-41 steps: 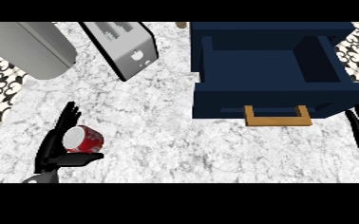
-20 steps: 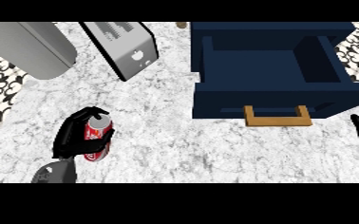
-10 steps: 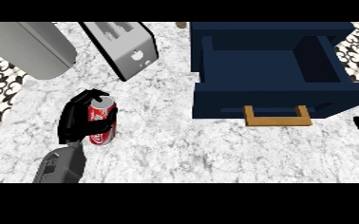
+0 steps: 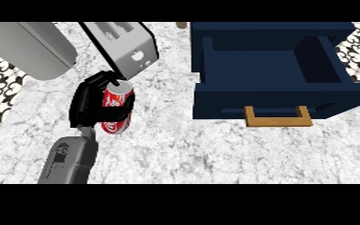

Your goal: Pick up the can, place it into the drawer and close the drawer

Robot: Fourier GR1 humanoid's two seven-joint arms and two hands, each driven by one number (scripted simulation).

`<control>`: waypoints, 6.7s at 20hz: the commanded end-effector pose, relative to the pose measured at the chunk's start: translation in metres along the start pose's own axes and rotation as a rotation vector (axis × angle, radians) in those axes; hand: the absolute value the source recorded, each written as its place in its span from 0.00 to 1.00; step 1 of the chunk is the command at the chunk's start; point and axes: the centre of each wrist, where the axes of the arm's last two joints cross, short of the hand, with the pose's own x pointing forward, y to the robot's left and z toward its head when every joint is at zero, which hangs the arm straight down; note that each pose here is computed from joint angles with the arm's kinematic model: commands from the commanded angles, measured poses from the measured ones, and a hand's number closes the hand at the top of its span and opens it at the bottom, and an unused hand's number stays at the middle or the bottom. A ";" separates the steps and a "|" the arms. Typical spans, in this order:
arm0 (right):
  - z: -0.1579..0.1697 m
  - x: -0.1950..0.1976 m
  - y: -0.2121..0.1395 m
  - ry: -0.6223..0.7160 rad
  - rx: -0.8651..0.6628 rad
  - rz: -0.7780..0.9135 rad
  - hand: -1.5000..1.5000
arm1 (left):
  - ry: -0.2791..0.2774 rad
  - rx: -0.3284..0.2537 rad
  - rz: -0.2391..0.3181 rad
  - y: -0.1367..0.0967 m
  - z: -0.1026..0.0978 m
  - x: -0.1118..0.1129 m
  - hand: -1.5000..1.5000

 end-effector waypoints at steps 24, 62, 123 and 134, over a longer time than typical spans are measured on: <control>0.006 0.005 -0.004 -0.013 -0.015 -0.008 0.00 | -0.118 -0.152 -0.059 -0.181 -0.098 0.184 1.00; -0.054 0.002 0.017 -0.038 0.034 0.022 0.00 | -0.069 -0.079 -0.302 -0.250 -0.139 0.173 1.00; -0.099 -0.044 0.095 -0.222 0.258 1.124 0.00 | -0.094 0.070 -0.186 -0.232 -0.141 0.178 0.00; -0.136 -0.118 0.107 -0.175 0.154 1.118 0.00 | -0.092 0.092 -0.188 -0.189 -0.138 0.201 0.00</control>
